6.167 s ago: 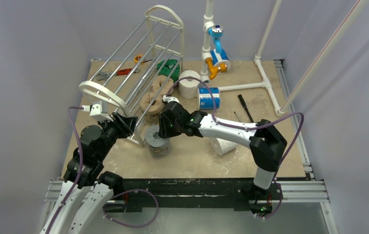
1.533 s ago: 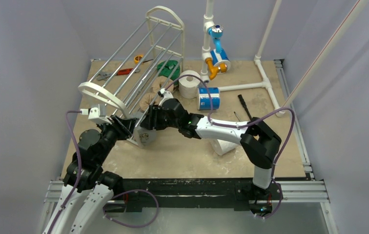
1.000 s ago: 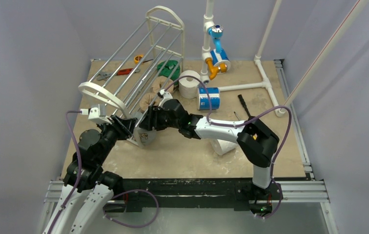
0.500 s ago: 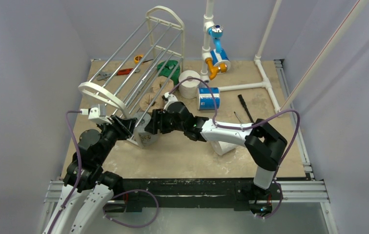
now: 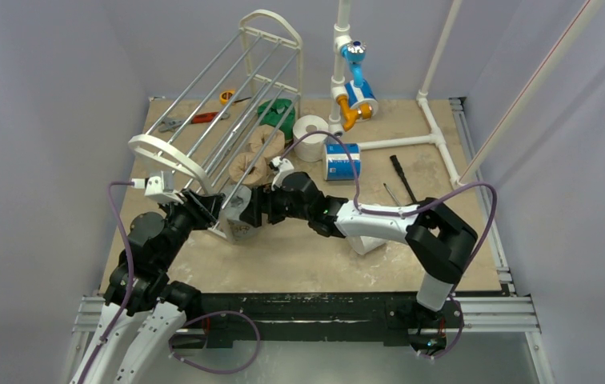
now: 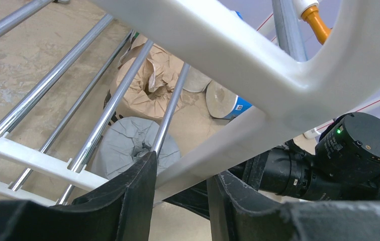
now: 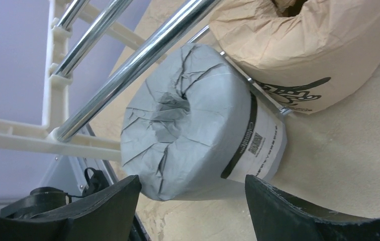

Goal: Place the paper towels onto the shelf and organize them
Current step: Place the paper towel on the shelf.

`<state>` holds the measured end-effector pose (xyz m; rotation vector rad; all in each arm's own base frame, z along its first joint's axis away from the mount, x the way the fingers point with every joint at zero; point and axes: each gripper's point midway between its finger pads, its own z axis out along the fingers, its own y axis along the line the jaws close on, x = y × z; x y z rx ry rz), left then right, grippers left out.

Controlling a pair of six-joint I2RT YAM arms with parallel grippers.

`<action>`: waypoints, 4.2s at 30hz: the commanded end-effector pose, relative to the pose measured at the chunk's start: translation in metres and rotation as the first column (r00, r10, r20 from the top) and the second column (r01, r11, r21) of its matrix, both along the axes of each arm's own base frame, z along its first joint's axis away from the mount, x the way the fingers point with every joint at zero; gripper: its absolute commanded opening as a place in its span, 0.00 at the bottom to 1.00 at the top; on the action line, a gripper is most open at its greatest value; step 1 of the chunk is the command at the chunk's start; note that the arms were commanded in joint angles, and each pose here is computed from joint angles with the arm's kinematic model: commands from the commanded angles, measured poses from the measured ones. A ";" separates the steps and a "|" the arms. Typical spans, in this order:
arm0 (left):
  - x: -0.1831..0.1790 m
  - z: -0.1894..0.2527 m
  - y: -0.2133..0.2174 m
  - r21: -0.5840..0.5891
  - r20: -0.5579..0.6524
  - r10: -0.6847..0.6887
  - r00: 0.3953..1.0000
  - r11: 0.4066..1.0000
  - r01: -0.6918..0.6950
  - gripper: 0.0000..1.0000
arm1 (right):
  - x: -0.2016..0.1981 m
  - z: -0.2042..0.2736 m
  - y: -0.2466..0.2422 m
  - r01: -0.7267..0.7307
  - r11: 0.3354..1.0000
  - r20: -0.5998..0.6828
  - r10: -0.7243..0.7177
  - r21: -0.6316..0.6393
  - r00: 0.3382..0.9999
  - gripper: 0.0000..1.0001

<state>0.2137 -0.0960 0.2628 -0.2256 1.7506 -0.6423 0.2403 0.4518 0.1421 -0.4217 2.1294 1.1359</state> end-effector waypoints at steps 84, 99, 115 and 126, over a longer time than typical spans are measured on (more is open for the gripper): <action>-0.065 -0.043 0.049 0.095 -0.260 0.158 0.953 0.986 -0.138 0.55 | -0.004 -0.003 0.012 -0.183 0.979 0.364 0.203 -0.091 0.909 0.71; -0.033 -0.115 0.034 -0.205 -0.355 0.242 0.903 0.922 -0.327 0.53 | -0.007 -0.008 0.005 -0.182 0.982 0.294 0.189 -0.049 0.937 0.70; -0.016 -0.130 0.047 -0.351 -0.348 0.356 0.867 0.808 -0.472 0.64 | 0.004 0.006 0.023 -0.247 0.967 0.443 0.250 -0.064 0.861 0.63; -0.006 -0.130 0.051 -0.458 -0.337 0.389 0.857 0.728 -0.511 0.69 | 0.003 -0.002 0.020 -0.260 0.962 0.451 0.267 -0.078 0.852 0.63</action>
